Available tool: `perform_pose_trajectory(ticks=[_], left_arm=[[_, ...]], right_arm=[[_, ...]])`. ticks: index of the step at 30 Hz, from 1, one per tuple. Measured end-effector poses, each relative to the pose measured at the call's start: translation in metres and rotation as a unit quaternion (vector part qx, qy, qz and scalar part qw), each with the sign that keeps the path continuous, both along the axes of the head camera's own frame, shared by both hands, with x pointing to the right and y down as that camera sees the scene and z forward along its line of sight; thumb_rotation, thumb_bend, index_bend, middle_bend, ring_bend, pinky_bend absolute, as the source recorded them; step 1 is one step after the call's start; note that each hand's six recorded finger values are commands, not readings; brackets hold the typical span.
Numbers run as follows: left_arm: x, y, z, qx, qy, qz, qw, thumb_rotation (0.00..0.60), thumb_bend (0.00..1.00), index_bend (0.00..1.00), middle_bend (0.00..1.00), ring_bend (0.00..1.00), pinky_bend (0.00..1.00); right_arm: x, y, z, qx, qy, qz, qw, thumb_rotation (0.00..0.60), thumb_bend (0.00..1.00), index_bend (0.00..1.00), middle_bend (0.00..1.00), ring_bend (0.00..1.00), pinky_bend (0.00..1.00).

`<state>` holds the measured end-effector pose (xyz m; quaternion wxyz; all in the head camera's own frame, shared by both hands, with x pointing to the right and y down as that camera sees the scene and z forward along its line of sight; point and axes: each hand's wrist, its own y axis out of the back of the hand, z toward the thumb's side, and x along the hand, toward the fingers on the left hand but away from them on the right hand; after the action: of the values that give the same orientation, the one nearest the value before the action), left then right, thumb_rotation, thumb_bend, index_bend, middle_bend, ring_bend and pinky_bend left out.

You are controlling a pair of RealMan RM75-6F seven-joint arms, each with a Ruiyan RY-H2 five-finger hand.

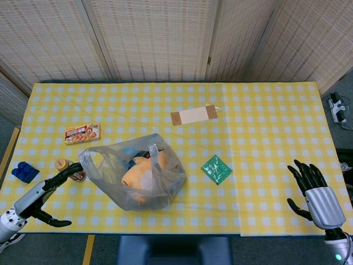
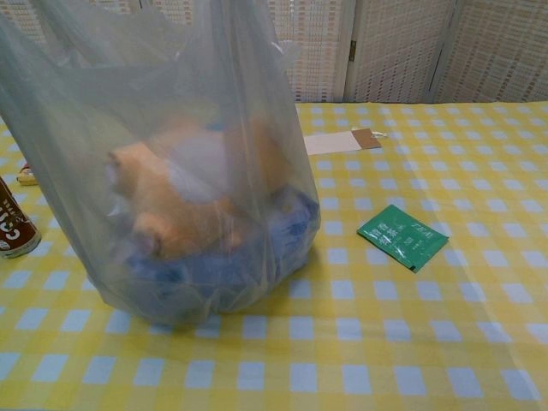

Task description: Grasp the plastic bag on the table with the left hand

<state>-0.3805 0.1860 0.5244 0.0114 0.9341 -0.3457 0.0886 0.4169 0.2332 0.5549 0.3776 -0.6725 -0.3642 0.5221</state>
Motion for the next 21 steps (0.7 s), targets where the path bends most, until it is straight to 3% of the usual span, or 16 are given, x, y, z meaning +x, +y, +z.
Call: perform_pose_trajectory(ticks=[10, 21], left_arm=[[0.016, -0.022, -0.002, 0.011, 0.003, 0.015, 0.9998, 0.600, 0.13, 0.02, 0.00, 0.00, 0.00], [0.035, -0.029, 0.007, 0.001, 0.018, 0.026, 0.9995, 0.600, 0.13, 0.03, 0.02, 0.00, 0.00]], right_arm=[[-0.002, 0.000, 0.006, -0.013, 0.006, -0.005, 0.9999, 0.600, 0.34, 0.00, 0.00, 0.00, 0.00], [0.000, -0.002, 0.008, -0.013, 0.011, 0.001, 0.9998, 0.600, 0.34, 0.00, 0.00, 0.00, 0.00]])
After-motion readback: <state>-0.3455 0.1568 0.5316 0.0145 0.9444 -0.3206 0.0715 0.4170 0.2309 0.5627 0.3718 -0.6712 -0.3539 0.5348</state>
